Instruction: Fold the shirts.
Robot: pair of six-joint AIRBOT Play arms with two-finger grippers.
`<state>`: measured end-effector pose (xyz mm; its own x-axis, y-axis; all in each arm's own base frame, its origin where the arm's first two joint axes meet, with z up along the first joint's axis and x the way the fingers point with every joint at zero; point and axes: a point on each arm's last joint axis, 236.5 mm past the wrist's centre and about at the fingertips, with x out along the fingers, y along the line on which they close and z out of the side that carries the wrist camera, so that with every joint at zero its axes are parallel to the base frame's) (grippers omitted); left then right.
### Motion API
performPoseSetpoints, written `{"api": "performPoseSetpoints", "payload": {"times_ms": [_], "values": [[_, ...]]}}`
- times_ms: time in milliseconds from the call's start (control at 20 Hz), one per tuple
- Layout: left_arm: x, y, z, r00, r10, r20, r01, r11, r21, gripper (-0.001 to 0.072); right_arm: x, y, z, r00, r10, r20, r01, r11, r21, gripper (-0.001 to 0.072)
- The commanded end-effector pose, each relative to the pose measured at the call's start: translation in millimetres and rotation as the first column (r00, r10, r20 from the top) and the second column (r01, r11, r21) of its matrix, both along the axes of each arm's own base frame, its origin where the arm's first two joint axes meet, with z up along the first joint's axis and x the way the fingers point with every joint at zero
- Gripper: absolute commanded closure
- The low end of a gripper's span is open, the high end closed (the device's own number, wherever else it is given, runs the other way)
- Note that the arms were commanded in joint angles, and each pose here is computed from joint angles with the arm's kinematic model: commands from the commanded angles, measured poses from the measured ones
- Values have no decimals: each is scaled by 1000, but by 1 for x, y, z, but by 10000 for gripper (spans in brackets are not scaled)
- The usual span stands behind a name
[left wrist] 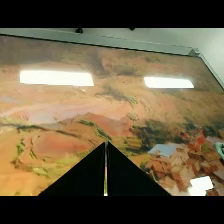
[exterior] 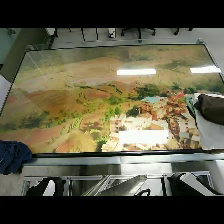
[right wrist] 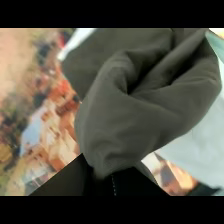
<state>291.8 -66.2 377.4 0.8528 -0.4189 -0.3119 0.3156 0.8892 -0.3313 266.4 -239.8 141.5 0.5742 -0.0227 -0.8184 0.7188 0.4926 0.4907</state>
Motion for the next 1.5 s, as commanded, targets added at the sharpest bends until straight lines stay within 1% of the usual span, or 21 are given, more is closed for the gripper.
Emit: {"api": "performPoseSetpoints", "payload": {"times_ms": [0, 150, 250, 350, 550, 600, 700, 750, 850, 900, 950, 1000, 1050, 1100, 1150, 1200, 1300, 1350, 1450], "values": [[-1, -1, -2, 1000, -6, -10, 6, 1000, 3, 698, -38, 17, -35, 986, -59, -154, 74, 993, 94, 688], [-5, -4, -9, 999, -24, -40, 24, 1000, 11, 698, -60, 21, -40, 968, -57, -243, 80, 993, 87, 687], [-7, -5, -11, 998, -30, -50, 30, 999, 13, 698, -78, 16, -41, 949, -85, -304, 103, 994, 43, 688], [-7, -5, -11, 998, -30, -50, 30, 999, 13, 698, -79, 13, -38, 949, -98, -299, 109, 994, 18, 688], [-7, -5, -11, 998, -30, -50, 31, 999, 13, 697, -78, 11, -38, 950, -103, -295, 111, 994, 10, 687], [-7, -5, -11, 998, -30, -50, 31, 999, 14, 698, -81, 10, -39, 945, -108, -308, 115, 993, 4, 652], [-7, -5, -11, 998, -29, -50, 30, 999, 14, 698, -85, 6, -40, 936, -141, -322, 148, 989, -2, 127], [-7, -5, -11, 998, -29, -50, 30, 999, 14, 697, -84, 5, -39, 935, -161, -316, 169, 986, -3, 75], [-7, -5, -11, 998, -30, -50, 30, 999, 13, 698, -80, 1, -38, 940, -169, -296, 172, 985, -15, 78], [-7, -5, -11, 998, -29, -49, 30, 999, 14, 697, -75, 0, -36, 947, -169, -275, 171, 985, -14, 110], [-6, -5, -11, 998, -28, -47, 29, 1000, 13, 698, -65, 1, -32, 959, -162, -233, 166, 986, -5, 227], [-5, -4, -9, 999, -24, -41, 25, 1000, 11, 697, -49, 4, -24, 977, -135, -165, 138, 990, 6, 321], [-4, -3, -8, 999, -20, -33, 20, 1000, 9, 698, -28, 11, -13, 993, -93, -73, 95, 995, 19, 460], [-4, -3, -7, 999, -17, -29, 17, 1000, 8, 697, -1, 22, 4, 999, -28, 45, 27, 999, 26, 675], [-4, -3, -7, 999, -19, -30, 19, 1000, 8, 698, 21, 32, 20, 990, 18, 140, -21, 1000, 20, 686], [-3, -3, -9, 999, -20, -38, 21, 1000, 7, 698, 39, 44, 32, 979, 56, 198, -57, 998, -3, 687], [1, -4, -18, 996, -39, -75, 39, 999, 4, 698, 68, 75, 47, 952, 183, 245, -164, 982, -96, 688], [4, -10, -25, 993, -68, -99, 68, 998, -2, 697, 80, 95, 52, 933, 252, 256, -225, 966, -129, 688], [7, -36, -47, 976, -157, -149, 154, 988, -33, 698, 95, 149, 56, 874, 415, 255, -381, 908, -172, 688]]}}
